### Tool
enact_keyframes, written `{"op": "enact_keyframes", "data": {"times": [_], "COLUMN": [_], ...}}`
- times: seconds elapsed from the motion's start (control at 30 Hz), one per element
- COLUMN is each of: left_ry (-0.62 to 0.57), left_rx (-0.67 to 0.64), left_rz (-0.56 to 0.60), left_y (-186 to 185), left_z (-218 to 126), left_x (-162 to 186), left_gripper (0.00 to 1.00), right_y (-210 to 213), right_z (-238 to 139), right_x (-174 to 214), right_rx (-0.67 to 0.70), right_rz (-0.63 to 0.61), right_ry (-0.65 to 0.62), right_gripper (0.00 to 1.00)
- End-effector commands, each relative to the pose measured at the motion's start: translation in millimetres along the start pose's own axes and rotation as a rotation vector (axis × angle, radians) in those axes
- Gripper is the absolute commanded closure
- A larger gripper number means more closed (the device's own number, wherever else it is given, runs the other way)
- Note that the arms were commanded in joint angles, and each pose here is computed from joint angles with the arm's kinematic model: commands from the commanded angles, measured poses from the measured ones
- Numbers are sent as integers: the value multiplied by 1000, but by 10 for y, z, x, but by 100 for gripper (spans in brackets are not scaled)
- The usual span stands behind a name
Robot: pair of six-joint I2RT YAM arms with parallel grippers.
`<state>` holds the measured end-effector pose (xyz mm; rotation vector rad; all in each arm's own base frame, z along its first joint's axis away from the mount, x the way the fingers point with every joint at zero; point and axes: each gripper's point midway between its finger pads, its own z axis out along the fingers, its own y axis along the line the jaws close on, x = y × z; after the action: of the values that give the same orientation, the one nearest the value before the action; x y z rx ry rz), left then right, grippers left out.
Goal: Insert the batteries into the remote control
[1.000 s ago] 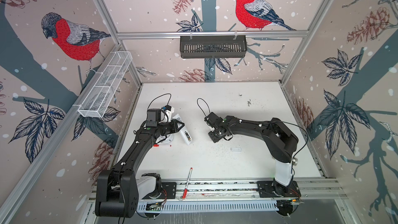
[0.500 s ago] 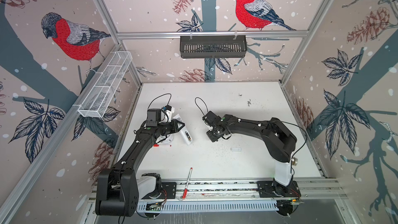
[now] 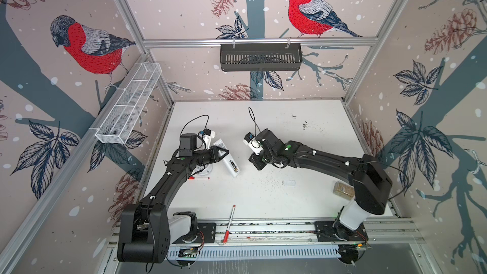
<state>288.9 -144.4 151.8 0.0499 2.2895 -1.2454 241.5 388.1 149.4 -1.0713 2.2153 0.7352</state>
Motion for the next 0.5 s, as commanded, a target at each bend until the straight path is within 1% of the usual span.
{"op": "enact_keyframes", "data": {"times": [0.0, 0.07, 0.17, 0.33, 0.47], "left_ry": [-23, -30, -40, -45, -49], "left_rx": [193, 261, 321, 385, 422], "left_rz": [40, 30, 19, 10, 5], "left_y": [-347, -456, -545, -648, -706], "left_z": [-37, -59, -89, -129, -154], "left_x": [-88, -93, -91, -92, -109], "left_gripper": [100, 100, 100, 100, 100], "right_y": [396, 471, 529, 681, 715], "right_z": [-170, -202, -235, -410, -532], "right_x": [-458, -512, -563, -608, -592], "right_rx": [-182, -212, -237, -263, -274], "right_rz": [-101, -128, -149, -224, -251], "right_ry": [-229, -280, -340, -458, -513], "right_gripper": [86, 86, 85, 85, 85]}}
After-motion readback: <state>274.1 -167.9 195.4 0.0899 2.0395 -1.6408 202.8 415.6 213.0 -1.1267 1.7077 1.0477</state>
